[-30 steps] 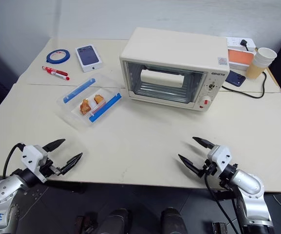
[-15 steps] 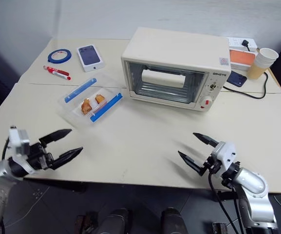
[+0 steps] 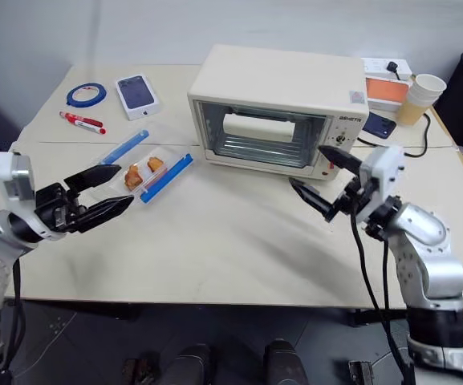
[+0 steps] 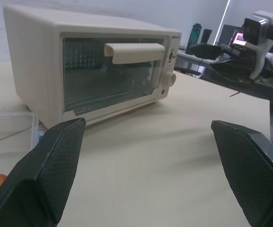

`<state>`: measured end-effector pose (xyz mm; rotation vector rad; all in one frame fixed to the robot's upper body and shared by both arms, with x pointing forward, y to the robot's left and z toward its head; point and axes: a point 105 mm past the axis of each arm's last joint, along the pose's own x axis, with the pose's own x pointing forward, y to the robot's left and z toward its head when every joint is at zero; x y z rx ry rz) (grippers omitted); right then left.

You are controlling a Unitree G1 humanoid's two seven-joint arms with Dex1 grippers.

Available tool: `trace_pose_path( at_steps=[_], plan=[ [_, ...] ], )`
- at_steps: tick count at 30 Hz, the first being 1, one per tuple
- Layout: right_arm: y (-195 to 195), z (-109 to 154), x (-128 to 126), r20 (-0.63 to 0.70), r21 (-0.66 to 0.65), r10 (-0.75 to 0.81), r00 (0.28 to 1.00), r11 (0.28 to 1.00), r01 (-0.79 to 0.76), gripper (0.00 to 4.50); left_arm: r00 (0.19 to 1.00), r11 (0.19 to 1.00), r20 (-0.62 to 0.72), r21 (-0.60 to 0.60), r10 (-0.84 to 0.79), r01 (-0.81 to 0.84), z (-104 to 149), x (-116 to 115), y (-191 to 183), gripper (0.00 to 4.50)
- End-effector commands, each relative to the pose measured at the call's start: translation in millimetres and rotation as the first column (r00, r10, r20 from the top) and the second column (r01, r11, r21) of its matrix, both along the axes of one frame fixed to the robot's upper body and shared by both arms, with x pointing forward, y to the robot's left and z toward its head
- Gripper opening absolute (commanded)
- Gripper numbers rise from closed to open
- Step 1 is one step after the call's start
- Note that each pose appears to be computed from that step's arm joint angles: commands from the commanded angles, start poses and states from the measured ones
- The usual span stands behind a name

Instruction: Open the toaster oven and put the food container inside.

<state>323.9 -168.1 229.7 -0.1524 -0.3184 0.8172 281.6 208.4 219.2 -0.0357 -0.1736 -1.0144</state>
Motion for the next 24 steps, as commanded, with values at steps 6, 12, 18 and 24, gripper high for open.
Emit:
trace_pose_path(
  at_steps=[6, 12, 18, 24],
  plan=[
    [17.2, 10.5, 30.6, -0.036, 0.030, -0.009, 0.999, 1.000, 0.010, 4.47, 0.998, 0.999, -0.012, 0.000, -0.054, 0.054, 2.4, -2.6, -13.2, 4.50],
    [29.5, 14.7, 34.7, -0.025, 0.042, 0.040, 0.999, 0.998, -0.039, 4.47, 0.998, 0.999, -0.022, 0.001, -0.053, 0.053, -1.3, -3.6, -16.1, 4.50],
    [43.2, 26.0, 28.6, 0.047, 0.017, 0.111, 0.993, 0.994, -0.112, 4.47, 0.999, 0.999, -0.027, 0.009, -0.034, 0.035, -4.2, -1.7, -15.6, 4.50],
    [51.4, -18.1, -10.9, -0.009, -0.227, 0.286, 0.958, 0.933, -0.281, 4.50, 1.000, 1.000, 0.022, 0.023, -0.010, 0.010, 3.4, 14.7, -14.8, 4.12]
  ],
)
